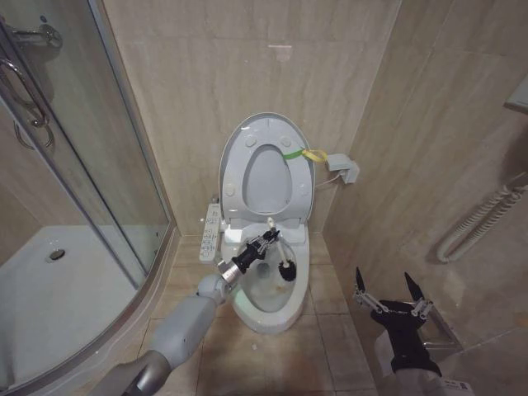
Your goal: Open the toilet lid, clean the toilet bowl with a toilet brush, close the toilet lid, and flush.
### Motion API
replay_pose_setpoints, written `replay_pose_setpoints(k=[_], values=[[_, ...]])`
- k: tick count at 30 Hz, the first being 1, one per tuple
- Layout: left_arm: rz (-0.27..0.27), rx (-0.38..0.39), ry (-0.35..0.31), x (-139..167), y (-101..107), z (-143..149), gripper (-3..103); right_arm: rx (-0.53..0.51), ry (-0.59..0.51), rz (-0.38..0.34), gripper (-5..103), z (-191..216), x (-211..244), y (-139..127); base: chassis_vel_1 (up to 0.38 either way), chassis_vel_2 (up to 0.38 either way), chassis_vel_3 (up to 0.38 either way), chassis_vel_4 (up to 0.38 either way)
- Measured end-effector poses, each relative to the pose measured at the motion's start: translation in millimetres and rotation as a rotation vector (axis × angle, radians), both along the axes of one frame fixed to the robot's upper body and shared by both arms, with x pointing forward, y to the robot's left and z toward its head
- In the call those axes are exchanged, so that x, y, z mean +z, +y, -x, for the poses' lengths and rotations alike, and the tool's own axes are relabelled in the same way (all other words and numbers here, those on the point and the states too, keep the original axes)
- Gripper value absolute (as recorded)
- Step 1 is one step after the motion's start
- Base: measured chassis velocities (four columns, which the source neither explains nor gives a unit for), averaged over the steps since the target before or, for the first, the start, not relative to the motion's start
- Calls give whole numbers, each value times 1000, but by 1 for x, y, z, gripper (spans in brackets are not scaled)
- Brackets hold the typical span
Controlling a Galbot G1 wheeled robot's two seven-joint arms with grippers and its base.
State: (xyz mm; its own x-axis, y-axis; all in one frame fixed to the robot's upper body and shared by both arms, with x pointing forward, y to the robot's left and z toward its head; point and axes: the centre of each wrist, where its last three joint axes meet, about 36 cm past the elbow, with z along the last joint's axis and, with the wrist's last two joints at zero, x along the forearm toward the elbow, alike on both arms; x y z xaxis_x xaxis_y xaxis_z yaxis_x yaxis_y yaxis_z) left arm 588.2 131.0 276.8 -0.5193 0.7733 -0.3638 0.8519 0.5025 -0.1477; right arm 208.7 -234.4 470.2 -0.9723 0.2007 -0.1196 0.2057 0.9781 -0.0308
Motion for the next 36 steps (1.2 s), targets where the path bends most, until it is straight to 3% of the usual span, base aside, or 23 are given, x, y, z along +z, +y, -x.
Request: replay_pose_setpoints(k=[5,12,17,20,25,33,36], values=[[-16,-5,37,-26,-2,16,16,0,0,0,100,0,0,0,0,0,0,0],[-67,33,85,-67,20,29,16,0,0,0,100,0,0,0,0,0,0,0],[-90,59,60,-71,27,26,16,0,0,0,100,0,0,0,0,0,0,0],[-120,60,-6,-63,28,22,16,0,0,0,100,0,0,0,0,0,0,0],[-131,48,-62,-60,23,28,16,0,0,0,100,0,0,0,0,0,0,0],[-122,35,-44,-63,13,32,16,0,0,0,100,0,0,0,0,0,0,0],[-126,26,31,-61,26,31,16,0,0,0,100,0,0,0,0,0,0,0]])
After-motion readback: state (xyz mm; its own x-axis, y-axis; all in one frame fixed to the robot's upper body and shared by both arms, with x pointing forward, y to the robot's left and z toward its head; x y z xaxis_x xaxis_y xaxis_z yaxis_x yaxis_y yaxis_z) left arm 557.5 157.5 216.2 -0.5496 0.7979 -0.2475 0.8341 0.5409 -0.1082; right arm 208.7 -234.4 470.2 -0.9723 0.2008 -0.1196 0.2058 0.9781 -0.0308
